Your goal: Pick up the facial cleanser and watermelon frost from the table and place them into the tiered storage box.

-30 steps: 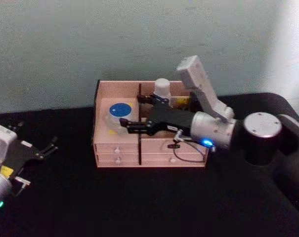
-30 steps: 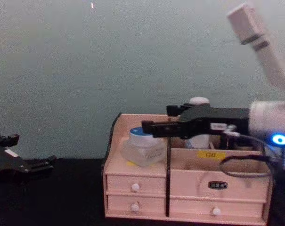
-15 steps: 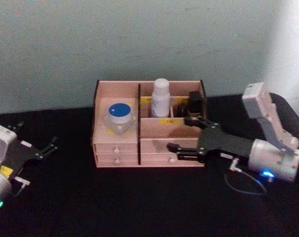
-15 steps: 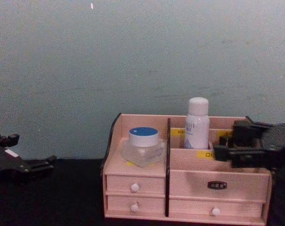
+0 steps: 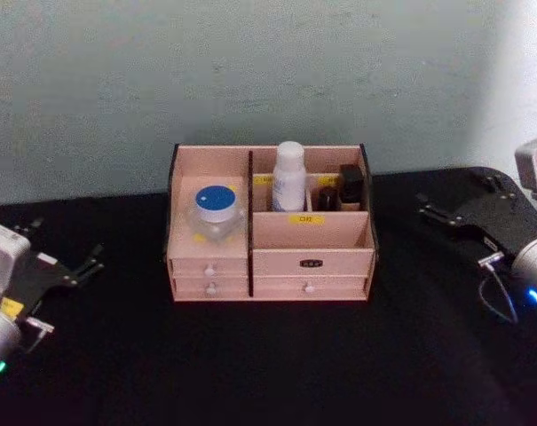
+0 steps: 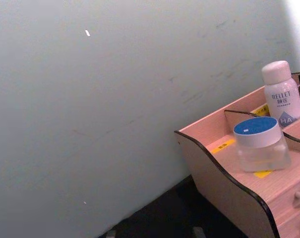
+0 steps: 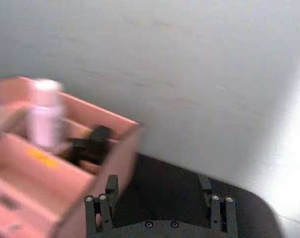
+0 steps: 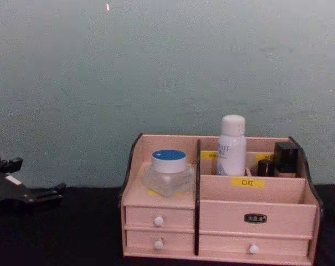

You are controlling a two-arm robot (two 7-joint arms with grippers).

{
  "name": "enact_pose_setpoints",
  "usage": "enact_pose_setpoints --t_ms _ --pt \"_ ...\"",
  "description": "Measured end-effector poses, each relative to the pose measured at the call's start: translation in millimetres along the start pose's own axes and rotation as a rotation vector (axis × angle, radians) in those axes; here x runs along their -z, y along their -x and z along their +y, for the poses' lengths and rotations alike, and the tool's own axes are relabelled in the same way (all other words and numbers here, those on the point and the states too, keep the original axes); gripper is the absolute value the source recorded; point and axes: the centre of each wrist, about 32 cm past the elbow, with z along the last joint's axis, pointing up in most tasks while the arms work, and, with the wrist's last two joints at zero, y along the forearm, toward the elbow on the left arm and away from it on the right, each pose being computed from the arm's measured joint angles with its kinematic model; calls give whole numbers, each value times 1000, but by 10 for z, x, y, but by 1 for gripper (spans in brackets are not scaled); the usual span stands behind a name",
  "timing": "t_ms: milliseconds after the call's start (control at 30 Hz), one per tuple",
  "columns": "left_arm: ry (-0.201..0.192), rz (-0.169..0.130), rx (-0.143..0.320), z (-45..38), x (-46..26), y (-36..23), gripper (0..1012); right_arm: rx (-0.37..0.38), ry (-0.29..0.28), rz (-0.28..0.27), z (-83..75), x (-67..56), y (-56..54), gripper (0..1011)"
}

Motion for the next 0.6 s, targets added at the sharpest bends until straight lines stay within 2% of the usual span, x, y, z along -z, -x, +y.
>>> enact_pose_setpoints --t_ms 33,133,267,333,367,433,600 --pt "0 0 0 0 0 0 1001 54 10 -10 23 42 33 1002" --pt "0 0 0 0 0 0 1001 103 20 -25 62 90 80 1002" --pt "0 0 0 0 0 0 1001 169 46 -76 160 221 235 1003" --pt "0 0 0 0 0 0 1001 188 56 -106 208 294 330 1002" --pt "0 0 0 0 0 0 1001 188 56 -106 208 294 330 1002" --pt "0 0 0 0 0 0 1001 200 71 -137 266 396 446 1003" --pt "0 0 0 0 0 0 1001 191 94 -134 329 484 542 1002"
